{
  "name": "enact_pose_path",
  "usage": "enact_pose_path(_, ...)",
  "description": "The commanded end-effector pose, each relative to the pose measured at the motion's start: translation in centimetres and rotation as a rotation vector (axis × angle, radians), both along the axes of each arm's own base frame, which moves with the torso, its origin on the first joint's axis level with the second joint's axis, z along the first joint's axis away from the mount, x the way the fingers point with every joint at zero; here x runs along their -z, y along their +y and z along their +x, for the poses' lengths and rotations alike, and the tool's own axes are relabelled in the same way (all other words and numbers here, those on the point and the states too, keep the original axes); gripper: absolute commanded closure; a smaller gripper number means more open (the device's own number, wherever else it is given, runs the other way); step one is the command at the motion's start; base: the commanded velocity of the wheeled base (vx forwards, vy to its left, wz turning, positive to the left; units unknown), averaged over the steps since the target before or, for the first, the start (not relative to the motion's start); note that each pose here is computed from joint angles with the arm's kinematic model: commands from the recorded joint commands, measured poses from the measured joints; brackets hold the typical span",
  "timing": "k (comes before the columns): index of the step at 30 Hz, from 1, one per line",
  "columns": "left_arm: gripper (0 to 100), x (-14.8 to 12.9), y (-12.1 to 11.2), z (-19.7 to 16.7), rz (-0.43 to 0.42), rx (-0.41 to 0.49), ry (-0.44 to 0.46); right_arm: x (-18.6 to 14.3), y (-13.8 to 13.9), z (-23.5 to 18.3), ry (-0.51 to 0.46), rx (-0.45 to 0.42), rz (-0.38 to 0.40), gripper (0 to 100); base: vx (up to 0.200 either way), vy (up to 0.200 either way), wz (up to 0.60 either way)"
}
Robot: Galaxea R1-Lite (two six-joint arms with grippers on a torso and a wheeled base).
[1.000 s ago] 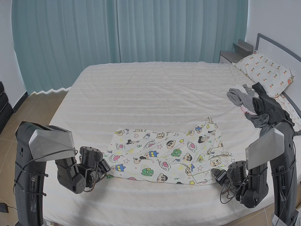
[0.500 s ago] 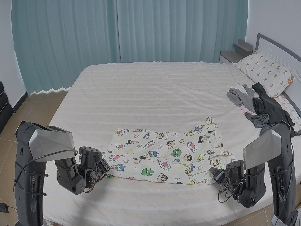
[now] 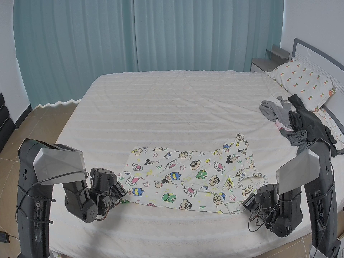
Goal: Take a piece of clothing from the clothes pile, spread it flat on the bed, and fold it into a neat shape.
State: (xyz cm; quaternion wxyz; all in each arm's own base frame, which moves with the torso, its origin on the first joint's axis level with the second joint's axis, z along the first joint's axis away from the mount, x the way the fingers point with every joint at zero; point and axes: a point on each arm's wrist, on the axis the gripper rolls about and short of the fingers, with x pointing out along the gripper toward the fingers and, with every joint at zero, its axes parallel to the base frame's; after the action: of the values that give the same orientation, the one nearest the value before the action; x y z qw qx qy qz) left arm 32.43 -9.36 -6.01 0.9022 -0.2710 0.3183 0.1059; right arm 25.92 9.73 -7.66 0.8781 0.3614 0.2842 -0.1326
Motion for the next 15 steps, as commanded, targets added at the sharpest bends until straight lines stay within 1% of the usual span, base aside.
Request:
enact_pose_path(1,100,0.1,0.0,-0.2,0.006,0.002,0.004,-0.3,0.1,0.0,-0.015,-0.002,0.005,100,0.000,0.000,0.00)
enact_pose_path(5,100,-0.1,0.1,-0.8,0.012,0.010,0.012,-1.0,0.0,-0.2,-0.021,-0.009,0.001,100,0.000,0.000,0.00)
enact_pose_path(10,100,-0.2,0.3,-1.5,0.036,0.025,0.027,-1.7,-0.4,-1.3,0.001,-0.033,-0.016,100,0.000,0.000,0.00)
enact_pose_path(14,100,-0.7,0.5,-1.6,0.032,0.018,0.020,-2.6,-0.5,-1.8,-0.006,-0.048,-0.010,100,0.000,0.000,0.00)
enact_pose_path(15,100,-0.8,0.5,-1.6,0.031,0.018,0.018,-3.1,-0.6,-2.0,-0.006,-0.064,-0.004,100,0.000,0.000,0.00)
